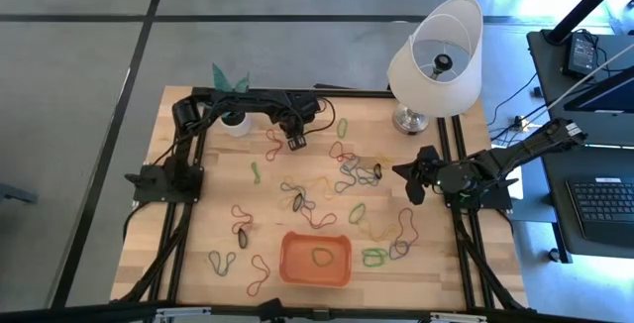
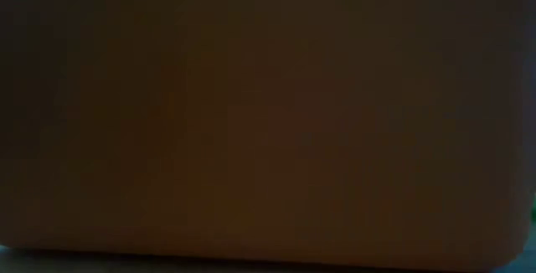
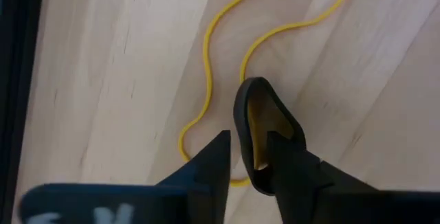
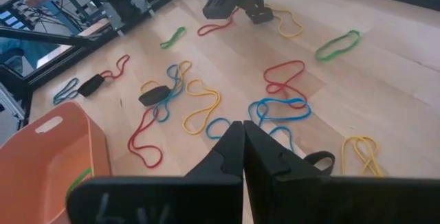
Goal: Pick and place rubber bands into bin
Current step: Put the black rubber band into the bin
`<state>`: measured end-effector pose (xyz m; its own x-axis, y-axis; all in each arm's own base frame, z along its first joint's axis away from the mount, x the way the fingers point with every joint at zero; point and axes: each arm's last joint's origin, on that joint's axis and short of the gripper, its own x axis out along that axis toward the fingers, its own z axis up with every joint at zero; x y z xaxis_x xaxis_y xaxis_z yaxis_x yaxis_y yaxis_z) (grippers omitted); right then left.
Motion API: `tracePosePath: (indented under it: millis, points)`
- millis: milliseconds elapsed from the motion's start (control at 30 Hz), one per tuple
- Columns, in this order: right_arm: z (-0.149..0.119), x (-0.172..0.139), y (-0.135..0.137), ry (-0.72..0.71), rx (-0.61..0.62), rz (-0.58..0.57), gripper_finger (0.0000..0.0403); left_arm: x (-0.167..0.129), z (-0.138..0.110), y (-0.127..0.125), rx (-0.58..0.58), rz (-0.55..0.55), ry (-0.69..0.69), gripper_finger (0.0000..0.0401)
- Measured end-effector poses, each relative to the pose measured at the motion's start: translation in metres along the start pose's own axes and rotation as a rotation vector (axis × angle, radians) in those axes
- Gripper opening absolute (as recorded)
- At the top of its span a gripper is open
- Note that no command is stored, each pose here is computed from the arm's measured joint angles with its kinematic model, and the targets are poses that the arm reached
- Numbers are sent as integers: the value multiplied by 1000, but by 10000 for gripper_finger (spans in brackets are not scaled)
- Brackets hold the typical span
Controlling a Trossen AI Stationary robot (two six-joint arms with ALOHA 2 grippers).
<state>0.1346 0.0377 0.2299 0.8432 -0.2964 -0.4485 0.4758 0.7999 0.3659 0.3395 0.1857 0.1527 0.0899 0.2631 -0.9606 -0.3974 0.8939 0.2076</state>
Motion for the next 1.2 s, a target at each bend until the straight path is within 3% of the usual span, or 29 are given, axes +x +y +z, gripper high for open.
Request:
tracePosePath:
  millis: [167,367,600,933,1200]
  points:
    - [-1,0,-1,5,-9,-5,3,-3,-1,0,-40,-9,4,10]
    - [-1,0,-1,10,-48,-10,3,-26,-5,-7,-39,15,1,3]
    - [-1,0,-1,13,-66,-8,3,-82,-12,-21,-75,-20,-120,2]
    - [-3,0,0,64,-69,39,3,-179,-40,-99,156,-139,-425,2]
    - [-5,0,2,118,-145,102,3,-224,-70,-185,242,-239,-548,2]
